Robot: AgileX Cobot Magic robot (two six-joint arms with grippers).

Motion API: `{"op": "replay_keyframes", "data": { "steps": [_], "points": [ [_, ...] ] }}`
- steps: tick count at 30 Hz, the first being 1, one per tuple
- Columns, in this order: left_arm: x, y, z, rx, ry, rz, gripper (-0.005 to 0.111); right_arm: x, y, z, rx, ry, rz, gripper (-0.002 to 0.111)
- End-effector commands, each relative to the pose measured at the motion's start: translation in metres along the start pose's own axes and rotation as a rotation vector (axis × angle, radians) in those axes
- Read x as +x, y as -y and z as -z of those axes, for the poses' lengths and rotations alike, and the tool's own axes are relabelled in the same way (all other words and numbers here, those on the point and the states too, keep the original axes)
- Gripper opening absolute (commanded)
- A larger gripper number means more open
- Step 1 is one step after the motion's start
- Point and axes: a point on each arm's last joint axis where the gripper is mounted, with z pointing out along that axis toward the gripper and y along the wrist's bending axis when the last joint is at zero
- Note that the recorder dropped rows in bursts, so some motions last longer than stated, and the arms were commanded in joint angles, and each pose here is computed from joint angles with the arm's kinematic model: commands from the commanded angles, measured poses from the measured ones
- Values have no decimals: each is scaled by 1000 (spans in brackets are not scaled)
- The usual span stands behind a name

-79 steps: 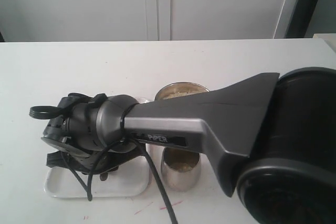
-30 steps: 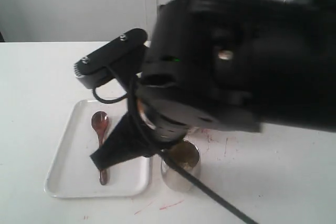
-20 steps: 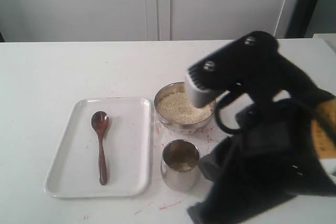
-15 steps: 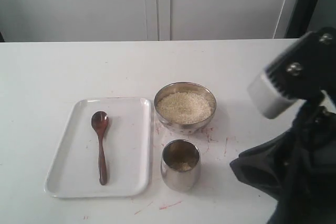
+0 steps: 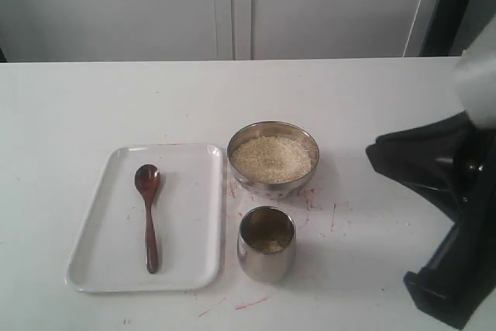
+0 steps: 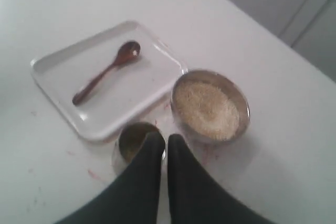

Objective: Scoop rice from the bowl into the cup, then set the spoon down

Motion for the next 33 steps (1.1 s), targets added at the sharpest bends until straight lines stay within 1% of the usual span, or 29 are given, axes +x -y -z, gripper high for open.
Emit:
{"op": "replay_keyframes", "data": {
  "steps": [1, 2, 4, 5, 7, 8, 10, 11, 14, 15, 16, 17, 21, 25, 30, 33],
  "points": [
    [-2, 1, 0, 8, 8, 9, 14, -1, -10, -1, -101, 297, 78, 5],
    [-2, 1, 0, 8, 8, 9, 14, 4, -10, -3, -111, 323, 62, 5],
    [-2, 1, 0, 8, 8, 9, 14, 14, -8, -7, -120, 357, -40, 5],
    [-2, 1, 0, 8, 8, 9, 14, 26, -2, -11, -95, 351, -153, 5],
    [-2, 1, 0, 8, 8, 9, 14, 43, 5, -13, -54, 369, -257, 5],
    [-2, 1, 0, 8, 8, 9, 14, 48, 7, -12, -46, 397, -266, 5],
    [-2, 1, 0, 8, 8, 9, 14, 61, 13, -6, 6, 475, -299, 5],
    [-2, 1, 0, 8, 8, 9, 14, 71, 16, 0, 53, 509, -341, 5],
    [-2, 1, 0, 8, 8, 9, 14, 87, 21, 7, 137, 538, -414, 5],
    [-2, 1, 0, 8, 8, 9, 14, 96, 23, 10, 193, 554, -444, 5],
    [-2, 1, 0, 8, 8, 9, 14, 101, 24, 11, 220, 561, -472, 5],
    [-2, 1, 0, 8, 8, 9, 14, 110, 26, 13, 272, 576, -535, 5],
    [-2, 1, 0, 8, 8, 9, 14, 131, 30, 19, 418, 646, -673, 5],
    [-2, 1, 0, 8, 8, 9, 14, 137, 28, 23, 462, 717, -647, 5],
    [-2, 1, 0, 8, 8, 9, 14, 140, 28, 23, 496, 684, -608, 5],
    [-2, 1, 0, 8, 8, 9, 14, 140, 28, 23, 500, 678, -609, 5]
  ]
}}
